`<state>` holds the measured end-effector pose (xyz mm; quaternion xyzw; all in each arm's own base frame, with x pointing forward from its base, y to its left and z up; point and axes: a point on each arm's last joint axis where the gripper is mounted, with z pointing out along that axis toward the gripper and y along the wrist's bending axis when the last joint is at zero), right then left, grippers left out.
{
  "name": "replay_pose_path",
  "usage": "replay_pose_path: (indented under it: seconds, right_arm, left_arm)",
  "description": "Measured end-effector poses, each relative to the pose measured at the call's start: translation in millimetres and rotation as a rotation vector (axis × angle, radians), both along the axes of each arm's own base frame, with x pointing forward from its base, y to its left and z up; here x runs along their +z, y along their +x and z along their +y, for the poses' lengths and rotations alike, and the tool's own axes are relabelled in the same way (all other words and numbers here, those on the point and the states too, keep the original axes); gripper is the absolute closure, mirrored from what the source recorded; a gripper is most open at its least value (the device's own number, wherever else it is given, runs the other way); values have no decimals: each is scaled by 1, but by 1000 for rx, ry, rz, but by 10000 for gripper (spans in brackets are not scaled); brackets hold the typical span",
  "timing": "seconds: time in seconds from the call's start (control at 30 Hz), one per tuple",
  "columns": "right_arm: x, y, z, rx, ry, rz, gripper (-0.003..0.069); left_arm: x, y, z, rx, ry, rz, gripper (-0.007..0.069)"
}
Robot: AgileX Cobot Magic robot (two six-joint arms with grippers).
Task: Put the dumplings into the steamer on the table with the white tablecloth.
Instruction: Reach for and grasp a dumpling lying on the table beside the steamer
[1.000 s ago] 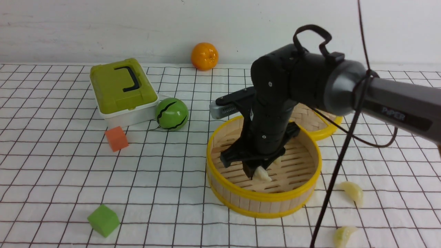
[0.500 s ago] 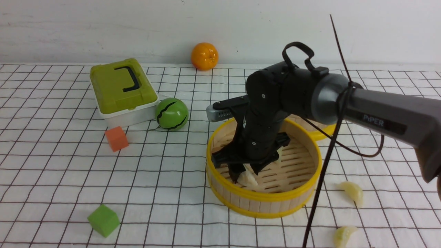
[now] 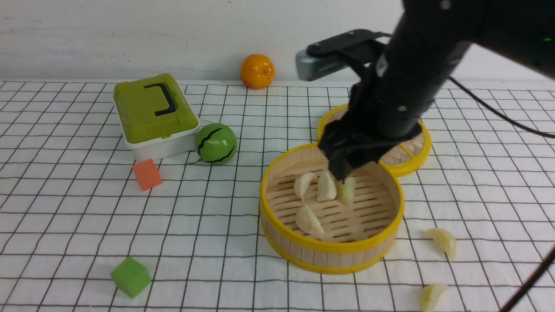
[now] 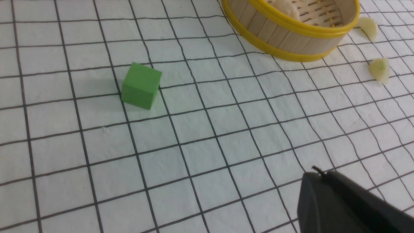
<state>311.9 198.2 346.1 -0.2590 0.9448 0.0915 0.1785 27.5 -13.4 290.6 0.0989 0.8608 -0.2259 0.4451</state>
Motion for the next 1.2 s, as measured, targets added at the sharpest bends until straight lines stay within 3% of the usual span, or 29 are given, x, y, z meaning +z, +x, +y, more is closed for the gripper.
replay_pose_path:
  seconds: [0.13, 0.23, 0.33, 0.57, 0.9, 1.07, 1.2]
  right_arm:
    - [-28, -18, -50, -103, -43, 126, 152]
    - [-50, -31, -68, -152, -53, 203, 152]
    - [-84, -49, -87, -286, -15, 244, 152]
    - [-141, -62, -97, -509, 47, 226, 152]
    - [-174, -43, -94, -625, 74, 192, 170]
    - [-187, -40, -95, -645, 36, 214, 221]
    - [-187, -40, -96, -635, 25, 208, 361]
  left_arm:
    - [0, 0, -1, -4, -7, 6, 609]
    - [0, -1, -1, -6, -11, 9, 606]
    - [0, -1, -1, -6, -11, 9, 606]
    - [0, -1, -1, -6, -11, 7, 606]
    - [0, 0, 0, 2, 4, -2, 606]
    - [-1, 0, 1, 4, 15, 9, 606]
    - [-2, 0, 1, 5, 19, 14, 606]
